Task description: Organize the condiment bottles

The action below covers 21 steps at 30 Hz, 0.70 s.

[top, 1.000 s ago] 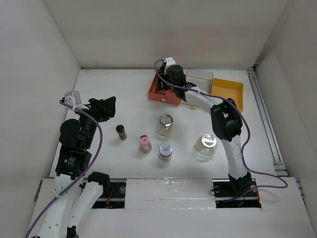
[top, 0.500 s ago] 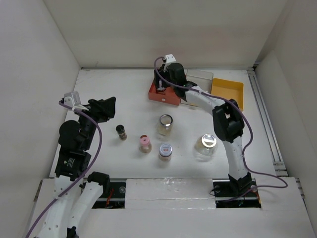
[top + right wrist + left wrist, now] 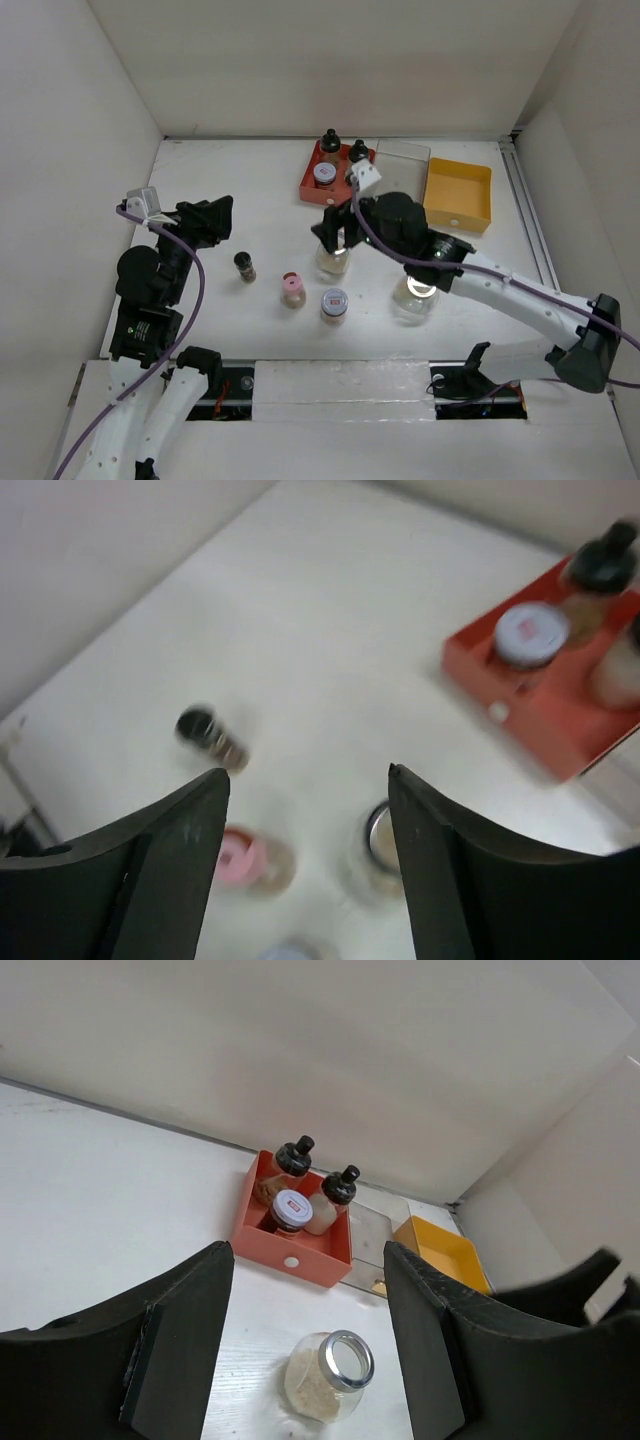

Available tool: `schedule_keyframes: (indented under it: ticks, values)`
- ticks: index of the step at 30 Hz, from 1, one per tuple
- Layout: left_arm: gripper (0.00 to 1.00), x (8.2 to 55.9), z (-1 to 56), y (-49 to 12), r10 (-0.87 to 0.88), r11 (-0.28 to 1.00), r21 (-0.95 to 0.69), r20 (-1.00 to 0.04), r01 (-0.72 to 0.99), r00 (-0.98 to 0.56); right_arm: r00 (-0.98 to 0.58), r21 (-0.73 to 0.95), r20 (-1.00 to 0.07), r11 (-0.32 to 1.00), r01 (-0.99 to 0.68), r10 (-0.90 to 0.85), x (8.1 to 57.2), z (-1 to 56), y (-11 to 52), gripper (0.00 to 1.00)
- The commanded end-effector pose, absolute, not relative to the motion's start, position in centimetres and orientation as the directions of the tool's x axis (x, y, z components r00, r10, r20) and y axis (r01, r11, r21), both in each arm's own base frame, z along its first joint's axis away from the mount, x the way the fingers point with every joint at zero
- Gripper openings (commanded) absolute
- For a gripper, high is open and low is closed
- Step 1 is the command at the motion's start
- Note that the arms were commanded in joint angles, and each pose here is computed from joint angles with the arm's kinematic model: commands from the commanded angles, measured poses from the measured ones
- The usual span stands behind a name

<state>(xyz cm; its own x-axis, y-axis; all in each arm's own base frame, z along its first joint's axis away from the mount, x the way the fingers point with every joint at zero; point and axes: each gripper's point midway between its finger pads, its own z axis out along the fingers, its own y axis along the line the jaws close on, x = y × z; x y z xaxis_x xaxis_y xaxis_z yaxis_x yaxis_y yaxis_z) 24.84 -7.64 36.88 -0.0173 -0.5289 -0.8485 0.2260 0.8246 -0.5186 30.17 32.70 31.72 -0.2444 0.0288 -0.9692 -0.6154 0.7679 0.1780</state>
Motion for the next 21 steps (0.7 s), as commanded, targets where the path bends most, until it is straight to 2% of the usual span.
schedule_keyframes:
  ticks: [1, 3, 6, 9, 21]
  values:
    - [0.57, 24.3, 39.4, -7.4, -0.539, 0.819, -0.511, -0.841, 0.26, 0.048, -0.455, 0.158, -0.871, 0.77, -0.618, -0.186, 24.1, 22.8, 30.9, 0.79]
    - [0.57, 24.6, 39.1, -7.5, -0.537, 0.821, -0.511, -0.843, 0.255, 0.039, -0.489, 0.165, -0.826, 0.708, -0.687, -0.281, 20.0, 20.9, 31.5, 0.88]
    - [0.57, 24.6, 38.9, -7.5, -0.535, 0.822, -0.512, -0.844, 0.25, 0.031, -0.52, 0.147, -0.768, 0.688, -0.711, -0.374, 17.1, 17.8, 31.4, 0.99]
    - [0.57, 24.6, 38.9, -7.5, -0.535, 0.822, -0.512, -0.844, 0.25, 0.031, -0.547, 0.062, -0.697, 0.721, -0.69, -0.464, 16.1, 14.3, 30.3, 0.99]
    - [0.57, 24.8, 38.7, -7.7, -0.533, 0.821, -0.511, -0.846, 0.253, 0.019, -0.558, 0.041, -0.696, 0.751, -0.659, -0.452, 17.8, 10.0, 32.7, 0.99]
